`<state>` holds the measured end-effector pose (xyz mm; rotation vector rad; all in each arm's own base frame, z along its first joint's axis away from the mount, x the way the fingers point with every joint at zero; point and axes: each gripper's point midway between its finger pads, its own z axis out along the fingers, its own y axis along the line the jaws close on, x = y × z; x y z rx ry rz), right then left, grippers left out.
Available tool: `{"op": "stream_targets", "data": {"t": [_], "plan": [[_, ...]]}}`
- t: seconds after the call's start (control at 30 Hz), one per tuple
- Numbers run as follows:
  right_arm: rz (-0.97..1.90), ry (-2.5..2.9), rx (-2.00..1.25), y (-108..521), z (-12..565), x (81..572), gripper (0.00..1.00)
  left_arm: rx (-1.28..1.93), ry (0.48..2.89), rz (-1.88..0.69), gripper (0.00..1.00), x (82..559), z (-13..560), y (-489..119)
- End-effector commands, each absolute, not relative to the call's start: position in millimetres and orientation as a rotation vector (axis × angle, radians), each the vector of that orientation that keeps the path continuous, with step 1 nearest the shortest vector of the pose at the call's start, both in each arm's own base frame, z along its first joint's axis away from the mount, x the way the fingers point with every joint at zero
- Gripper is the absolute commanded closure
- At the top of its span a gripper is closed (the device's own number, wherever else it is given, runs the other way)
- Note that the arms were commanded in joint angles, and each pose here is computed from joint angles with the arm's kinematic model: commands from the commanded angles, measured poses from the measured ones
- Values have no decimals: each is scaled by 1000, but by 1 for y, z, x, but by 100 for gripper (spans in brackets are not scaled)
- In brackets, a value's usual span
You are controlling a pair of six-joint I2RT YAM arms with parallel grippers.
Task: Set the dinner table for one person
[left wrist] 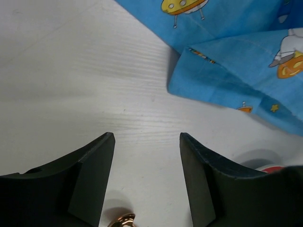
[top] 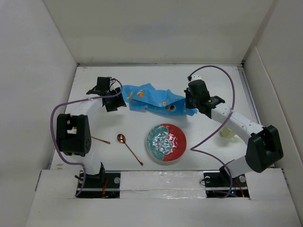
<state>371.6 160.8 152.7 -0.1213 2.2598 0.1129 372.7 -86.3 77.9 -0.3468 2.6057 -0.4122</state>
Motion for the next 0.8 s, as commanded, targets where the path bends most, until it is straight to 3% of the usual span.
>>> {"op": "stream_targets", "data": {"t": [0.0,0.07,0.2,0.27,0.33,0.6,0.67,0.77], "plan": [[139,2236,-105,163,156,371,100,-360,2489,-557,46,392,97,-103],[151,2238,-91,161,154,372,100,-356,2485,-567,48,398,92,-104],[225,2224,-98,170,159,374,100,-272,2493,-692,70,415,82,-131],[226,2236,-94,169,156,377,100,-235,2533,-676,70,418,67,-140],[238,2241,-93,172,156,378,100,-187,2577,-637,63,423,57,-148],[258,2241,-85,171,156,378,100,-184,2621,-577,57,427,37,-143],[259,2241,-82,171,155,378,100,-166,2645,-577,59,425,27,-143],[259,2240,-79,171,156,378,100,-138,2677,-558,71,418,16,-149]]}}
